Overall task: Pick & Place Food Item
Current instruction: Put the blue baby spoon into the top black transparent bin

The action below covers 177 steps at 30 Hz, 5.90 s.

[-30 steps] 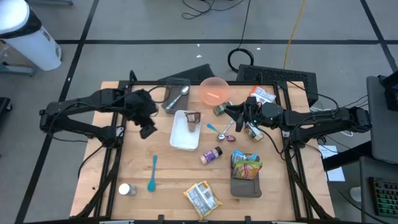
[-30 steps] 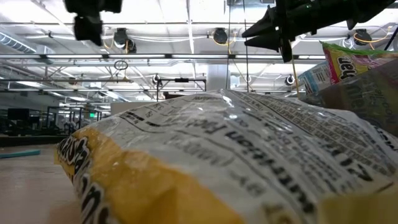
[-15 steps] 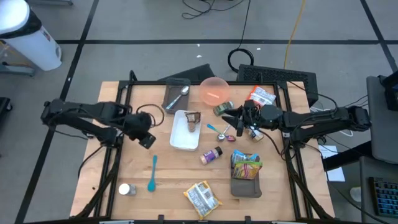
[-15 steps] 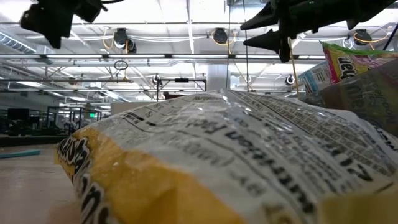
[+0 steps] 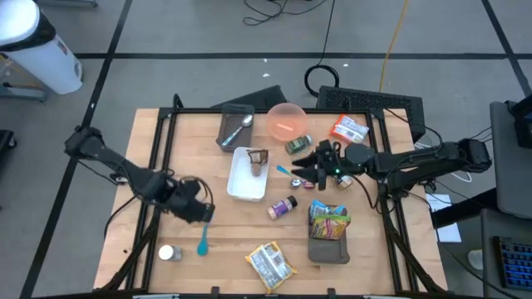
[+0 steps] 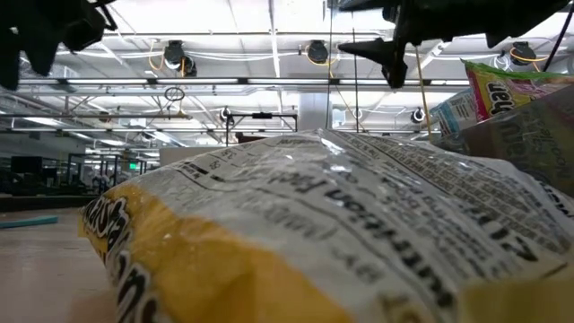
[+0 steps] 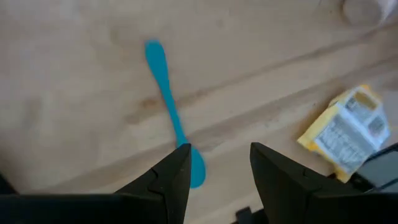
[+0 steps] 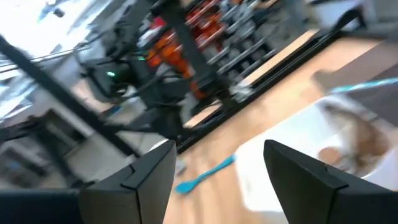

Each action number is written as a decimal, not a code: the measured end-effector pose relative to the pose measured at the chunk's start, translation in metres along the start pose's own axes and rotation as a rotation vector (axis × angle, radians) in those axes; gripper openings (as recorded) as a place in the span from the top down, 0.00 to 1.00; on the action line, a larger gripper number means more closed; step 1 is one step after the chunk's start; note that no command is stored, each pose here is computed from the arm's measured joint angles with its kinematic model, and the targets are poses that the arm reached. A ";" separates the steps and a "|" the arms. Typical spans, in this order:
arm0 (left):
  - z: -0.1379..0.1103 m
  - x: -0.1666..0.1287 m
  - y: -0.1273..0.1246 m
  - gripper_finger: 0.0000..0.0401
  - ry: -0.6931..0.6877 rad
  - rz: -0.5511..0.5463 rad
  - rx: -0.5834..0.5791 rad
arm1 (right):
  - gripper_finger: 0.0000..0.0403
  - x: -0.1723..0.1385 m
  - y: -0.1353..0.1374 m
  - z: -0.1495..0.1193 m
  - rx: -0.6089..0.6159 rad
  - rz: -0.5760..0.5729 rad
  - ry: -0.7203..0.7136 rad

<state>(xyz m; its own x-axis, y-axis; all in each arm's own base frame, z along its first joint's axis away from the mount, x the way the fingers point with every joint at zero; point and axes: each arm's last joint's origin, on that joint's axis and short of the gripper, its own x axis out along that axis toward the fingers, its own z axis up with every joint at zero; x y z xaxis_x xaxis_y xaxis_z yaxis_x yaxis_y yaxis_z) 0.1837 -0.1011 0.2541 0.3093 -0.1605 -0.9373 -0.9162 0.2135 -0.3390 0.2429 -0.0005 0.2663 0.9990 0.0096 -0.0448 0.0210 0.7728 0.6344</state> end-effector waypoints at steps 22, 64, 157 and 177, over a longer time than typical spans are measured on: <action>-0.034 0.106 -0.018 0.58 0.071 0.285 -0.153 | 0.43 0.002 0.040 -0.054 -0.043 0.160 0.239; -0.027 0.138 -0.017 0.75 0.112 0.394 -0.065 | 0.46 0.003 0.038 -0.053 -0.040 0.094 0.194; 0.165 -0.020 -0.181 0.95 -0.891 -1.036 0.010 | 0.47 0.001 0.036 -0.012 -0.593 -0.482 -0.353; 0.161 -0.020 -0.182 0.95 -0.904 -1.027 0.017 | 0.74 0.000 0.035 -0.011 -0.579 -0.530 -0.375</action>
<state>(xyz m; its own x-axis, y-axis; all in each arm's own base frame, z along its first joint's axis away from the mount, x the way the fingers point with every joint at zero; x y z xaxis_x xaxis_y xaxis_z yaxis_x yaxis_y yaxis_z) 0.3851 0.0188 0.3213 0.9049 0.4255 0.0115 -0.1739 0.3943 -0.9024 0.2433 0.0336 0.2806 0.8132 -0.5735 0.0989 0.5645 0.8187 0.1052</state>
